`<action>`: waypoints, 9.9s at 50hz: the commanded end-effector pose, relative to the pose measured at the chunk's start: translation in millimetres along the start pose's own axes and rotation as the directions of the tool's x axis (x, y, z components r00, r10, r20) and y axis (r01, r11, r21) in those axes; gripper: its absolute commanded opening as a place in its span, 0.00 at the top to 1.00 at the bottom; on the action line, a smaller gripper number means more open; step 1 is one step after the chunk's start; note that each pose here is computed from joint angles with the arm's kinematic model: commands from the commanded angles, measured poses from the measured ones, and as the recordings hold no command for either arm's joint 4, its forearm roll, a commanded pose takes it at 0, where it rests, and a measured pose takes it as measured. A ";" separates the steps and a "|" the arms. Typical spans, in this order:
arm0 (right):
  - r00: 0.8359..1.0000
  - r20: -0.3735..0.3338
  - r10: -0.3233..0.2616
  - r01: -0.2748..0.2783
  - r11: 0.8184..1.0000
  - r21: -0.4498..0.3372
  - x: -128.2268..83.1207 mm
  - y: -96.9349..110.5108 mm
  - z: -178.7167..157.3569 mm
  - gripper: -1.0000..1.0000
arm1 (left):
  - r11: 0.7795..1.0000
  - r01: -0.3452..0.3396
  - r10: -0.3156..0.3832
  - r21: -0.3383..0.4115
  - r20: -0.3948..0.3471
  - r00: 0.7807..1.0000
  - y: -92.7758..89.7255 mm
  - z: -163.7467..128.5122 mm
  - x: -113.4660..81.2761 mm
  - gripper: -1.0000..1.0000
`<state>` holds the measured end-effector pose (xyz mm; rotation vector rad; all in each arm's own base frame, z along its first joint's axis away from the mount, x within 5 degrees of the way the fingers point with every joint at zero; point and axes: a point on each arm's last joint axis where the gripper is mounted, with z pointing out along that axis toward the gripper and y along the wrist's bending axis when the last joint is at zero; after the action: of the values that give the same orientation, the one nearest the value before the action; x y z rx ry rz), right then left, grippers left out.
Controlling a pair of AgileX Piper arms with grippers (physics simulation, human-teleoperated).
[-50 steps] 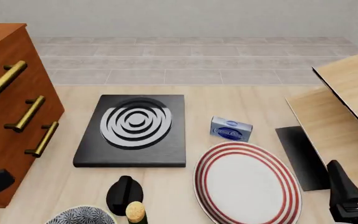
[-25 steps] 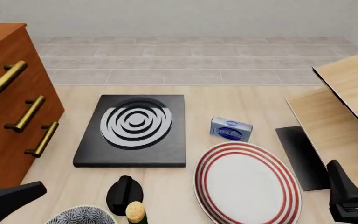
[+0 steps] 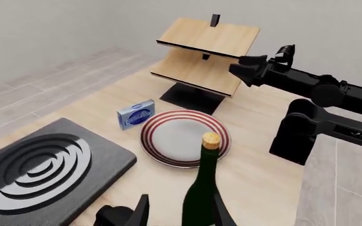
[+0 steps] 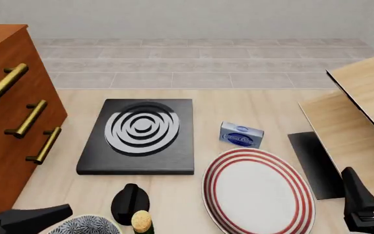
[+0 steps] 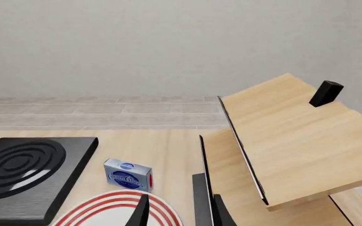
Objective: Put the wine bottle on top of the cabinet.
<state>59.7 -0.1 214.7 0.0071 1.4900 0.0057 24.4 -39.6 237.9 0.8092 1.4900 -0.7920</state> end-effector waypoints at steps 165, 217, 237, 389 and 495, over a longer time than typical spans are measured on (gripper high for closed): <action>1.000 0.000 0.000 0.000 1.000 0.000 0.0 0.0 0.0 0.00 | 0.988 0.076 -0.052 0.135 -0.173 0.983 -23.5 122.8 79.8 0.00; 1.000 0.000 0.000 0.000 1.000 0.000 0.0 0.0 0.0 0.00 | 0.989 0.079 -0.057 0.128 -0.170 0.984 -23.8 132.3 79.7 1.00; 1.000 0.000 0.000 0.000 1.000 0.000 0.0 0.0 0.0 0.00 | 0.988 0.086 -0.070 0.126 -0.125 0.990 -22.2 122.6 55.4 1.00; 1.000 0.000 0.000 0.000 1.000 0.000 0.0 0.0 0.0 0.00 | 0.960 0.085 -0.027 -0.267 0.215 0.976 -5.1 -60.7 -181.9 1.00; 1.000 0.000 0.000 0.000 1.000 0.000 0.0 0.0 0.0 0.00 | 0.614 -0.066 0.174 -0.786 0.052 0.983 34.9 -32.3 -312.3 1.00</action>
<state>59.7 -0.1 214.7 0.0071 1.4899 0.0057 41.6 -8.0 543.2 0.1972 1.4353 -0.0868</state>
